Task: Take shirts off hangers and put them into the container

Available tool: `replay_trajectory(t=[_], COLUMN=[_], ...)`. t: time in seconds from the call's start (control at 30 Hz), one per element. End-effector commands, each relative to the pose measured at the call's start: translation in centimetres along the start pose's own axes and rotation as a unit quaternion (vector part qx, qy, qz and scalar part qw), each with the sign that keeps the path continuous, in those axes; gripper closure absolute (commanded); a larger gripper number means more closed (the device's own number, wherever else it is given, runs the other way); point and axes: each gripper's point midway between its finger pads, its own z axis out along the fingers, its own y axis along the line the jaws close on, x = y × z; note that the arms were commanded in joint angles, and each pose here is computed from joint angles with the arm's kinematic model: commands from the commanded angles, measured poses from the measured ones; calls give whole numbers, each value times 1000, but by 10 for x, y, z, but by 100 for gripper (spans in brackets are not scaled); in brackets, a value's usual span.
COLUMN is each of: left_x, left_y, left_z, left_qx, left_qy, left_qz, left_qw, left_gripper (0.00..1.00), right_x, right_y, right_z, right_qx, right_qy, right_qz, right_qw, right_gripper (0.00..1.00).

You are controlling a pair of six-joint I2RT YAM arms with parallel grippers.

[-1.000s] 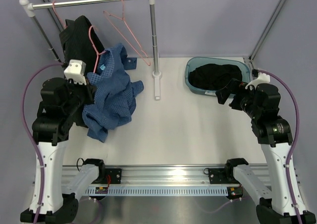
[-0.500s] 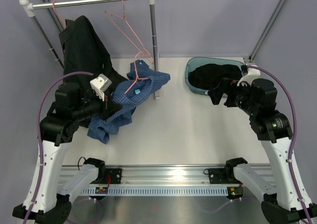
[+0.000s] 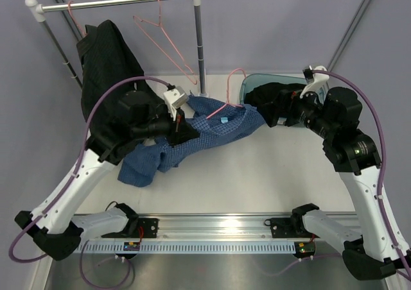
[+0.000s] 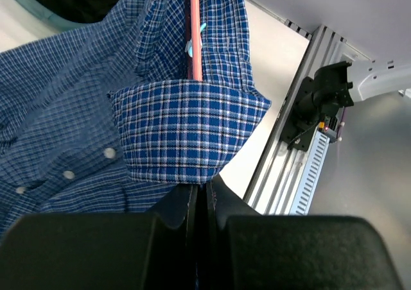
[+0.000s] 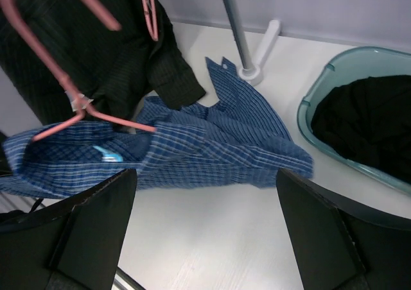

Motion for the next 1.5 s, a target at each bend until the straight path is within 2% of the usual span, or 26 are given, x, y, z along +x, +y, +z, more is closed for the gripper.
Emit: replay_trajectory(t=[0.0,0.27,0.63,0.77,0.8,0.9,0.93,1.0,1.03,1.1,1.13,1.2,1.27,1.3,1.33,1.43,1.47], left_x=[-58,-63,-53,-51,-50,-51,-52,-50,-50,-50,-50,-49,-49,-49,-50,-51,-50], left_y=[-4,-16,-22,-21,-21,-19,-18,-17,-16,-14,-14,-13,-11,-11,-10,-9,-8], left_z=[14,49,57,58,58,59,60,62,63,65,65,66,67,68,67,68,69], left_qx=[1,20,14,8,8,4,2,1,-1,-4,-5,-7,-10,-11,-13,-17,-18], left_qy=[-92,-82,-65,-61,-60,-64,-64,-61,-61,-61,-61,-59,-59,-60,-62,-64,-65], left_qz=[13,22,39,40,39,38,37,35,34,32,31,29,26,26,25,23,23], left_qw=[996,996,997,997,997,997,997,998,998,998,998,998,998,998,998,998,997], left_gripper=[100,100,100,100,100,100,100,100,100,100,100,100,100,98,83,62,51], right_x=[-26,-29,-30,-23,-22,-17,-16,-12,-10,-7,-7,-5,-4,-4,-4,-1,1], right_y=[23,46,52,54,55,54,54,49,48,44,42,39,35,34,32,30,27], right_z=[2,24,61,71,71,74,74,74,74,73,72,70,69,69,68,68,68], right_qx=[-41,-64,-51,-53,-54,-48,-48,-38,-35,-26,-23,-14,-5,-2,3,4,10], right_qy=[-32,-34,-36,-25,-24,-18,-17,-15,-13,-12,-13,-14,-15,-15,-16,-15,-14], right_qz=[-33,-38,-38,-36,-37,-37,-37,-38,-39,-39,-39,-41,-44,-44,-47,-52,-53], right_qw=[998,997,997,998,998,998,998,998,999,999,999,999,999,999,999,999,998], right_gripper=[1,2,14,27,35,47,55,64,74,83,92,99,100,100,100,100,100])
